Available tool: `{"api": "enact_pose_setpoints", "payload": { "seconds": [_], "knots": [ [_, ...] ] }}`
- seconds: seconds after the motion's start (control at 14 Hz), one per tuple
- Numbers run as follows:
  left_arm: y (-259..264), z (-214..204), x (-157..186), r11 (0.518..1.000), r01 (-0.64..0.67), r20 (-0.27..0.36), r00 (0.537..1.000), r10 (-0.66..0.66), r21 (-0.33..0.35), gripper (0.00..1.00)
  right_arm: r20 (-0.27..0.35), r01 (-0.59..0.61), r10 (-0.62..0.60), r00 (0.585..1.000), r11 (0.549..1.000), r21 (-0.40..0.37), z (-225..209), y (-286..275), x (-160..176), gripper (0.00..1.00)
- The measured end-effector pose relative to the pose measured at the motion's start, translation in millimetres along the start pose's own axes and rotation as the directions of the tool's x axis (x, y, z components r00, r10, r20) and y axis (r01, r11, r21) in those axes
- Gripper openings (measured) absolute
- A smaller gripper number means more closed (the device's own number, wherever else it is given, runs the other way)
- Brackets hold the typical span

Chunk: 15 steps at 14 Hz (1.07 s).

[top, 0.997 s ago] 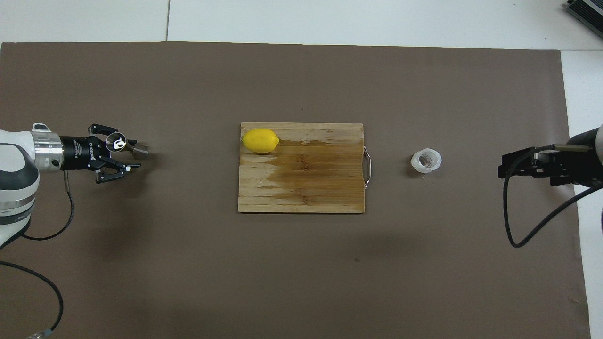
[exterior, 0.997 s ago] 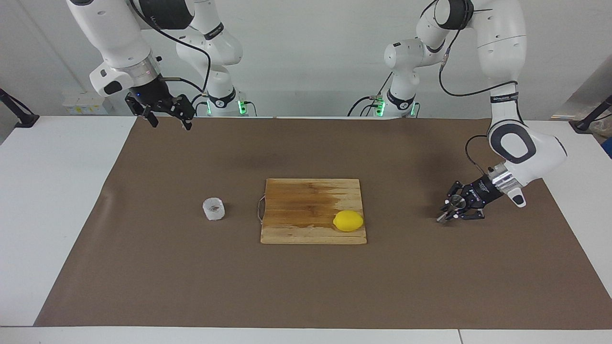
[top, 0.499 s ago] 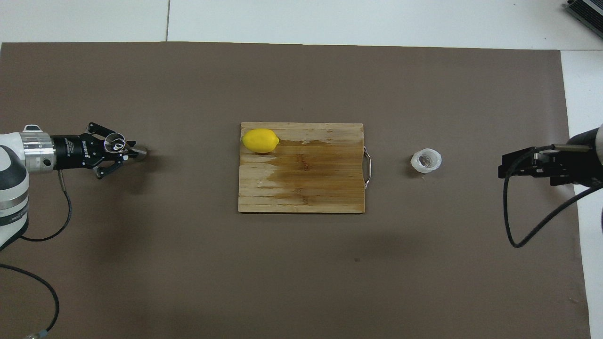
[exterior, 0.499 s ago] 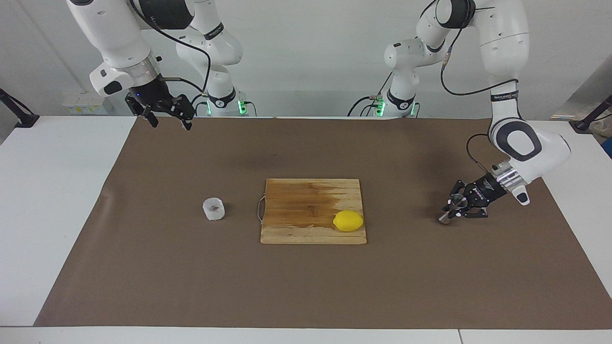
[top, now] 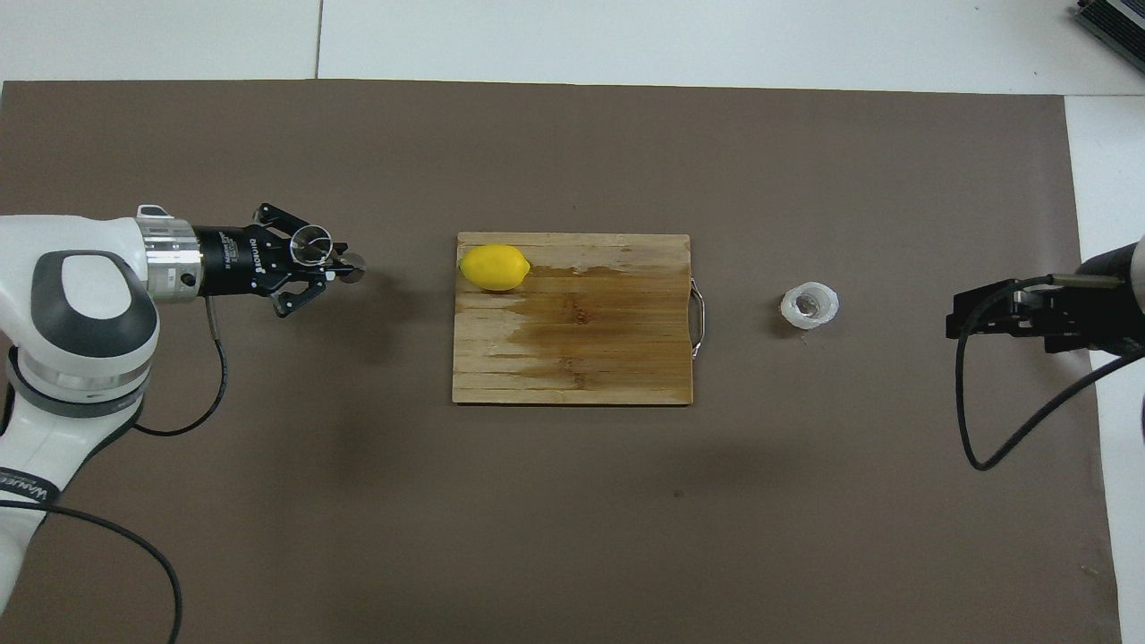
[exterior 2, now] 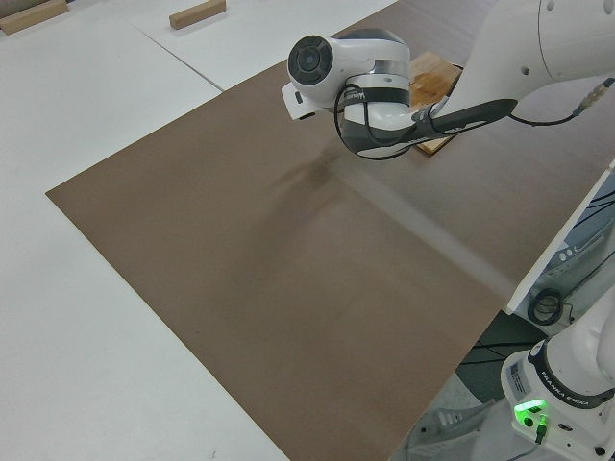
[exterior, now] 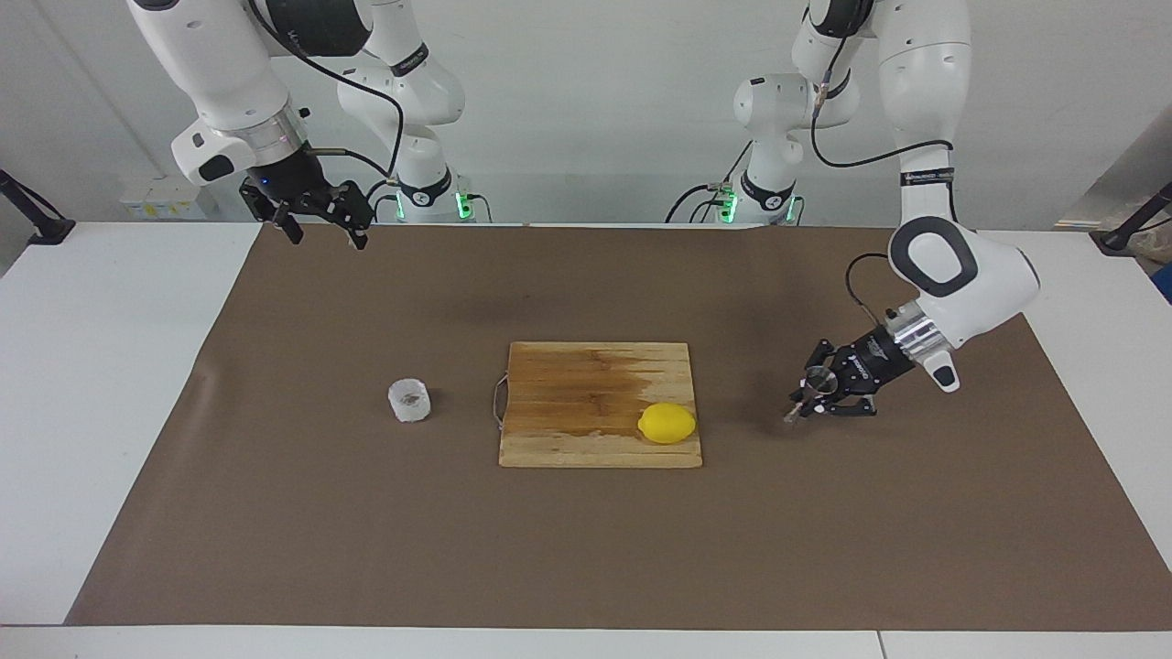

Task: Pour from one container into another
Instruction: 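Carry the silver cup onto the wooden board with the left gripper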

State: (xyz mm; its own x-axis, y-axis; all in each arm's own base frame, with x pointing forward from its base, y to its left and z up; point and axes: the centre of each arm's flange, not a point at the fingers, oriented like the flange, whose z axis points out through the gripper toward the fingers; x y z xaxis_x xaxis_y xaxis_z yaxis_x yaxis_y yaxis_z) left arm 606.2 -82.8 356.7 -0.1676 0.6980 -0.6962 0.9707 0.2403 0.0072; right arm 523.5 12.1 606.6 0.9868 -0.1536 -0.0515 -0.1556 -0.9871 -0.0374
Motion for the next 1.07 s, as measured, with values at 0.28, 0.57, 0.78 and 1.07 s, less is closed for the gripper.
{"api": "enact_pose_setpoints", "payload": {
  "seconds": [0.28,0.57,0.78,1.07],
  "knots": [
    [-27,33,-76,0.995,0.1,0.001,0.995,-0.1,-0.028,0.26,0.0,0.0,0.0,1.0,1.0,0.0,0,0,0,1.0],
    [-57,68,-136,0.987,0.121,0.046,0.992,-0.116,-0.104,0.26,0.0,0.0,0.0,1.0,1.0,0.0,0,0,0,1.0],
    [-93,107,-169,0.983,0.11,0.061,0.993,-0.102,-0.147,0.26,0.0,0.0,0.0,1.0,1.0,0.0,0,0,0,1.0],
    [-104,128,-167,0.979,0.138,0.062,0.99,-0.13,-0.152,0.26,0.0,0.0,0.0,1.0,1.0,0.0,0,0,0,1.0]
  ]
}}
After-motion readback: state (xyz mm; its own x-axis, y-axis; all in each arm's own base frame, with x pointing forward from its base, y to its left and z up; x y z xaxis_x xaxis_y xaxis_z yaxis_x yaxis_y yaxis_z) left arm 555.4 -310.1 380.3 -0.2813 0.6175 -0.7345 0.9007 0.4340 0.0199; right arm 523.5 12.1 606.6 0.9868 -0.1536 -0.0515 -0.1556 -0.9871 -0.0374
